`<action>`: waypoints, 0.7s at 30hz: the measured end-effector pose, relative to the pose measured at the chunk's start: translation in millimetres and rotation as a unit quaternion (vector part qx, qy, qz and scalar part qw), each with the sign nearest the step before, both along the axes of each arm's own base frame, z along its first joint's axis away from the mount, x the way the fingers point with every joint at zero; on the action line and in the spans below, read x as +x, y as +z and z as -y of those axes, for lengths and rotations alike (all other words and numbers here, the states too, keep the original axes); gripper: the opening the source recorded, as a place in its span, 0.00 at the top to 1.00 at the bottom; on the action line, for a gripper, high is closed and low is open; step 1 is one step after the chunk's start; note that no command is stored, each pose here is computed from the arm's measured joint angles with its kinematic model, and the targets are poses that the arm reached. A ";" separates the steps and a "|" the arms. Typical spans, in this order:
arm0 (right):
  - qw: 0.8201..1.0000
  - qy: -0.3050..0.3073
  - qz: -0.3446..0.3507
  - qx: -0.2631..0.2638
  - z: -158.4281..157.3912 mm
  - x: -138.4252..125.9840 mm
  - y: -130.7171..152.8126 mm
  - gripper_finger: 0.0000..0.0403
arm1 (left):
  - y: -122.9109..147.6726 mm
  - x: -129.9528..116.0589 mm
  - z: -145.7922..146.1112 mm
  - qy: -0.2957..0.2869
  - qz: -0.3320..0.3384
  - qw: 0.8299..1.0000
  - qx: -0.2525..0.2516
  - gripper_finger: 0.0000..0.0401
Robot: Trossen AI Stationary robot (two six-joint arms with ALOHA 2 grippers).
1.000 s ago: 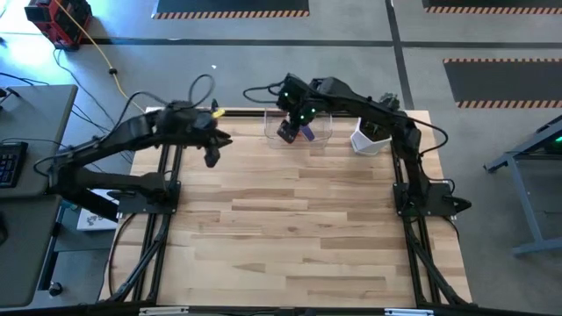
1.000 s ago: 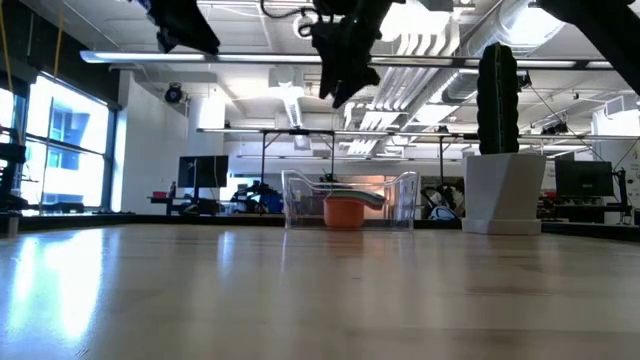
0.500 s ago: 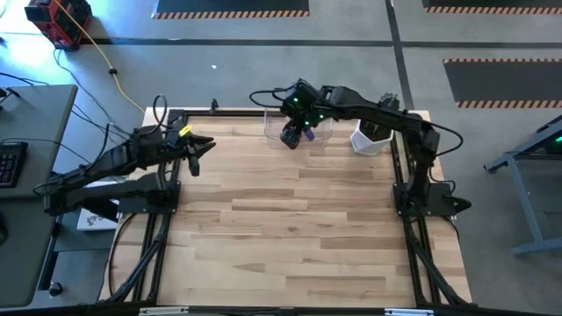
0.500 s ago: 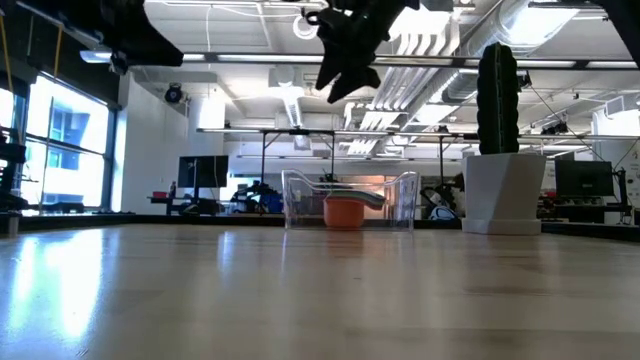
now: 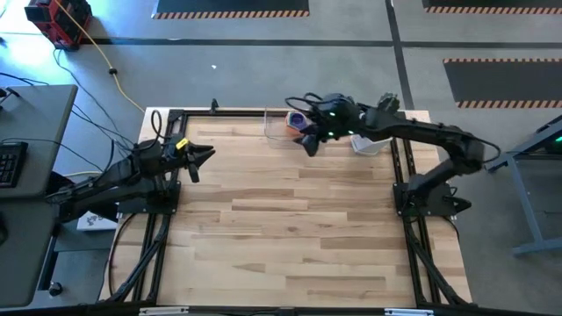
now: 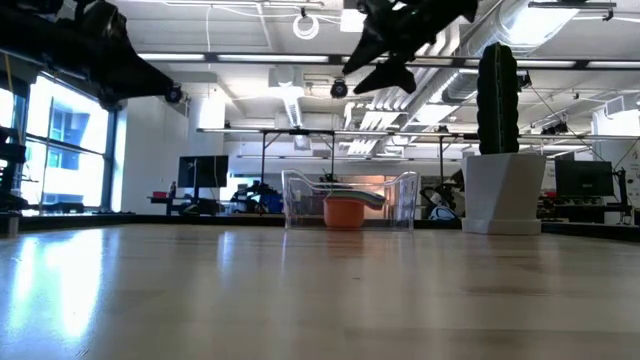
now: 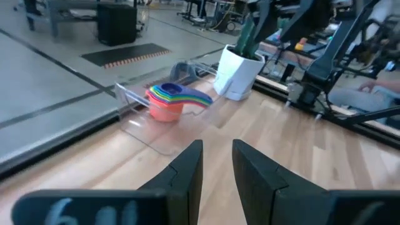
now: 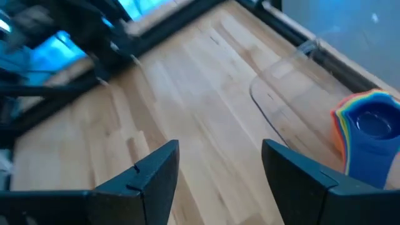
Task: Nest measuring cups in basket
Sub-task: Return to Home Position
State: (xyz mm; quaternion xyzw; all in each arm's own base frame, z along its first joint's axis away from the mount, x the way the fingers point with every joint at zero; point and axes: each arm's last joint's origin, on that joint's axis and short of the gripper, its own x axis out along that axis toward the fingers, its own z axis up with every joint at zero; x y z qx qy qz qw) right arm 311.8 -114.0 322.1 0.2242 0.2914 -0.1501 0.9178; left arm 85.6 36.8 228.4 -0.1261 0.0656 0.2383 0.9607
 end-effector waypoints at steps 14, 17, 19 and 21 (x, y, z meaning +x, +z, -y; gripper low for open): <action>0.990 -0.025 0.138 -0.017 -40.4 -109.2 -4.6 0.46 | -32.6 8.3 -0.4 -0.037 0.063 0.997 -0.039 0.80; 0.984 -0.038 0.169 -0.034 -47.1 -129.0 -10.7 0.46 | -34.1 8.5 0.2 -0.053 0.045 0.997 -0.015 0.80; 0.977 -0.052 0.200 -0.046 -50.3 -139.5 -15.6 0.46 | -33.8 8.8 0.8 -0.067 0.042 0.997 -0.004 0.80; 0.971 -0.054 0.228 -0.056 -53.2 -147.7 -23.4 0.46 | -34.4 8.9 1.3 -0.078 0.035 0.996 0.004 0.80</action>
